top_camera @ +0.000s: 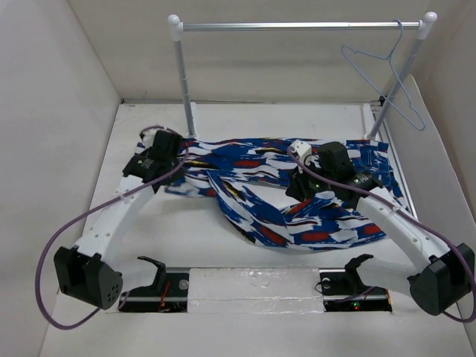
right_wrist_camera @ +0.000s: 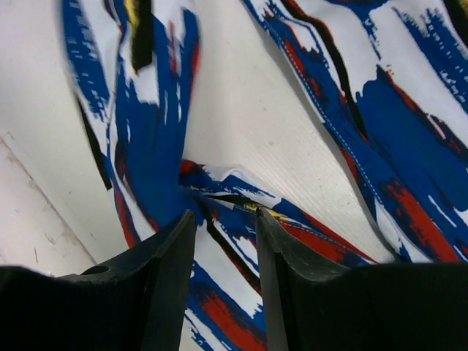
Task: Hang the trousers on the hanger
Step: Fold the trousers
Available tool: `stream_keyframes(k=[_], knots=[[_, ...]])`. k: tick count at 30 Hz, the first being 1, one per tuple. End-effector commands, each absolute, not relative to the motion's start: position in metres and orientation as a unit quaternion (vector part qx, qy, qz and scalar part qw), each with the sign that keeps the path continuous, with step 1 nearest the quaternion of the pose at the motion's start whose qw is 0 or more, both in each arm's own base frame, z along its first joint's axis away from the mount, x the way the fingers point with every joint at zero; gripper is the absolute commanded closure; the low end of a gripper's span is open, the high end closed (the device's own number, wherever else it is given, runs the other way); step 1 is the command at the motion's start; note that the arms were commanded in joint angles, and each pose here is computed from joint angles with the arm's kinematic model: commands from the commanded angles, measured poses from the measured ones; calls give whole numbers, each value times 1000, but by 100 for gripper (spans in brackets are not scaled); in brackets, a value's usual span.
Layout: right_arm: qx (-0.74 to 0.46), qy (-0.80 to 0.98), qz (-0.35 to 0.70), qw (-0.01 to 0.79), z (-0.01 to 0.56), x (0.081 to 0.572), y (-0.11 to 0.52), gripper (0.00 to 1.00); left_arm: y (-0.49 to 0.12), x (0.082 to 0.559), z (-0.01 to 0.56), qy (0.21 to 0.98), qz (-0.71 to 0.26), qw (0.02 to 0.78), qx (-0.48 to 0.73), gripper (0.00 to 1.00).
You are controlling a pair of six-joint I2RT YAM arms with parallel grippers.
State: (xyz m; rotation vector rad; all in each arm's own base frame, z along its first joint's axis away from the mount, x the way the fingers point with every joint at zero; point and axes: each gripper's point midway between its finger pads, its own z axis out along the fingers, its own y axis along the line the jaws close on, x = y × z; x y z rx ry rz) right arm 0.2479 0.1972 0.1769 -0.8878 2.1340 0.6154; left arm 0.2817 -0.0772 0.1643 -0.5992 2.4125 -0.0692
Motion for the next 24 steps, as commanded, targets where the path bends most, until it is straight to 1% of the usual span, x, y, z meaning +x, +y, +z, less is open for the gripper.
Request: stream_keyframes(k=[1,4,5,9,11,12,14,15,16,19,20,21,22,24], knots=[[-363,826,250,350,175,247,201,56,-3,279,261,844,104,446,-281,100],[-368,828,260,334,164,242,203,55,16,273,296,812,130,483,-299,100],[-370,830,261,327,159,241,203,55,29,268,304,794,159,495,-315,100],[-376,837,266,295,139,238,205,52,61,258,319,760,190,510,-355,100],[-382,839,263,284,132,238,204,51,70,254,327,757,195,510,-359,100],[-384,839,261,283,131,239,204,50,74,247,327,760,210,502,-355,100],[-384,843,249,283,128,242,201,44,82,231,322,754,233,491,-370,100],[-383,844,247,284,128,243,201,44,83,226,323,753,232,493,-370,100],[-380,847,244,280,125,244,200,43,83,221,310,754,231,485,-378,100],[-371,851,253,271,119,243,203,41,81,202,285,752,203,476,-408,100],[-370,851,257,271,118,244,205,41,81,197,280,747,198,475,-421,96],[-368,852,259,269,116,243,205,41,81,188,283,740,182,483,-431,89],[-367,854,260,261,112,239,206,41,83,183,285,732,180,489,-438,85],[-363,857,260,258,108,237,205,41,89,167,294,704,162,509,-468,85]])
